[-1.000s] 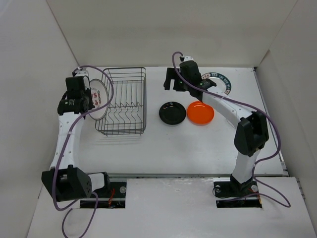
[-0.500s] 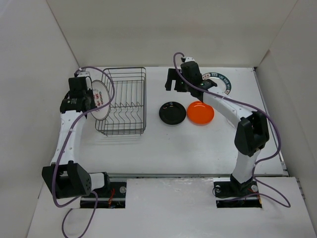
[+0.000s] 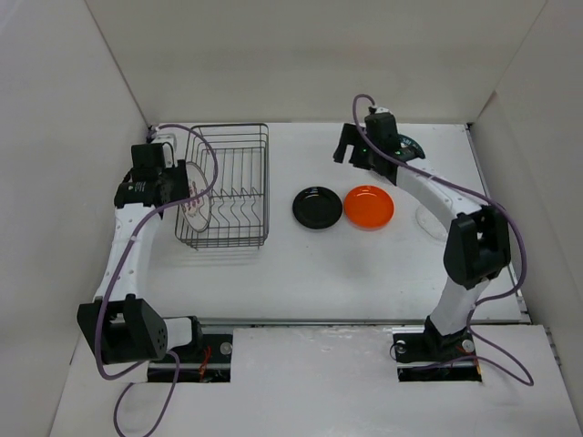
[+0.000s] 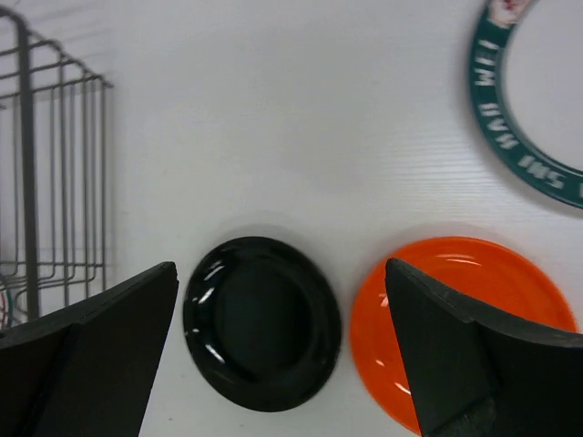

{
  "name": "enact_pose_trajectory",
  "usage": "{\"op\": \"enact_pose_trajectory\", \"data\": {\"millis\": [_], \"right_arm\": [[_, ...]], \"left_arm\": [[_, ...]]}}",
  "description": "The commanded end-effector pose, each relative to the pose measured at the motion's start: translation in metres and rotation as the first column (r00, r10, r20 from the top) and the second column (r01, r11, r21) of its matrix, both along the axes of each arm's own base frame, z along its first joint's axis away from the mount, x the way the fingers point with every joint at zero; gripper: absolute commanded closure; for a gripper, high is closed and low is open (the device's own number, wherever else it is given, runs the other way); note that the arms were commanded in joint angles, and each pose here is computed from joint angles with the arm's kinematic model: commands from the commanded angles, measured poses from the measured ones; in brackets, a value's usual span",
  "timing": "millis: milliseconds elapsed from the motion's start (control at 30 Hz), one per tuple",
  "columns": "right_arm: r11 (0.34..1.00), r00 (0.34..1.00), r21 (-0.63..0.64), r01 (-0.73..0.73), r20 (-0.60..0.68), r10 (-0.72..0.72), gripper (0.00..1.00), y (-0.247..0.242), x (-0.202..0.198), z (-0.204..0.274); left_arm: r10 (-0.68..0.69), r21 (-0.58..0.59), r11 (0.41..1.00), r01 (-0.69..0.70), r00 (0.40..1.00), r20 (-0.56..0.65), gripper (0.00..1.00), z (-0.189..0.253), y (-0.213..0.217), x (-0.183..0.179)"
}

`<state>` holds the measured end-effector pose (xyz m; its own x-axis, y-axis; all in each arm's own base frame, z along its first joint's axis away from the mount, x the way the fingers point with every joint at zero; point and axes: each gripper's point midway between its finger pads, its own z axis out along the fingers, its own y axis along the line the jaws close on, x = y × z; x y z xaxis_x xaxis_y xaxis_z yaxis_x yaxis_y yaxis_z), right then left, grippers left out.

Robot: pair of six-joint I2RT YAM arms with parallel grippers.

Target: Load the plates into the dish rack

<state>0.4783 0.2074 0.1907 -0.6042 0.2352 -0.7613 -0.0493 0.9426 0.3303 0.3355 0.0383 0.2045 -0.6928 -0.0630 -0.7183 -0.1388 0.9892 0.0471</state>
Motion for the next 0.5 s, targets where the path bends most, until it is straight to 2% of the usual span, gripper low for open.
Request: {"op": "enact_pose_trajectory", "data": {"millis": [0, 67, 100, 200, 267, 300, 400, 467], "right_arm": [[0.995, 0.993, 0.081, 0.062, 0.091, -0.069, 0.00, -0.033, 0.009, 0.039], [0.993, 0.991, 0.074, 0.095, 0.092, -0.101, 0.00, -0.046, 0.010, 0.042], [0.991, 0.989, 0.058, 0.120, 0.075, -0.124, 0.00, -0.054, 0.009, 0.037], [0.977, 0.976, 0.043, 0.208, 0.063, -0.210, 0.00, -0.094, 0.015, 0.024], [0.951, 0.954, 0.105, 0.292, 0.034, -0.297, 0.00, -0.137, 0.022, 0.011], [0.938, 0.945, 0.131, 0.320, 0.024, -0.326, 0.00, -0.152, 0.024, 0.006], [0.889, 0.899, 0.166, 0.426, 0.028, -0.436, 0.00, -0.206, 0.031, -0.009], [0.875, 0.889, 0.177, 0.451, -0.007, -0.457, 0.00, -0.224, 0.038, -0.028]], "left_arm": [[-0.043, -0.022, 0.999, 0.043, 0.998, 0.037, 0.53, 0.008, -0.008, 0.002], [-0.052, -0.022, 0.998, 0.053, 0.998, 0.037, 0.49, 0.007, -0.012, 0.002], [-0.058, -0.015, 0.998, 0.059, 0.998, 0.036, 0.42, 0.008, -0.011, 0.002], [-0.068, -0.024, 0.997, 0.069, 0.997, 0.037, 0.32, 0.007, -0.014, 0.002], [-0.081, -0.017, 0.996, 0.083, 0.993, 0.086, 0.06, 0.027, -0.015, 0.000], [-0.089, -0.022, 0.996, 0.091, 0.991, 0.098, 0.00, 0.030, -0.017, -0.001], [-0.129, -0.010, 0.991, 0.132, 0.980, 0.149, 0.00, 0.049, -0.021, -0.002], [-0.166, -0.007, 0.986, 0.169, 0.973, 0.163, 0.00, 0.058, -0.026, -0.002]]}}
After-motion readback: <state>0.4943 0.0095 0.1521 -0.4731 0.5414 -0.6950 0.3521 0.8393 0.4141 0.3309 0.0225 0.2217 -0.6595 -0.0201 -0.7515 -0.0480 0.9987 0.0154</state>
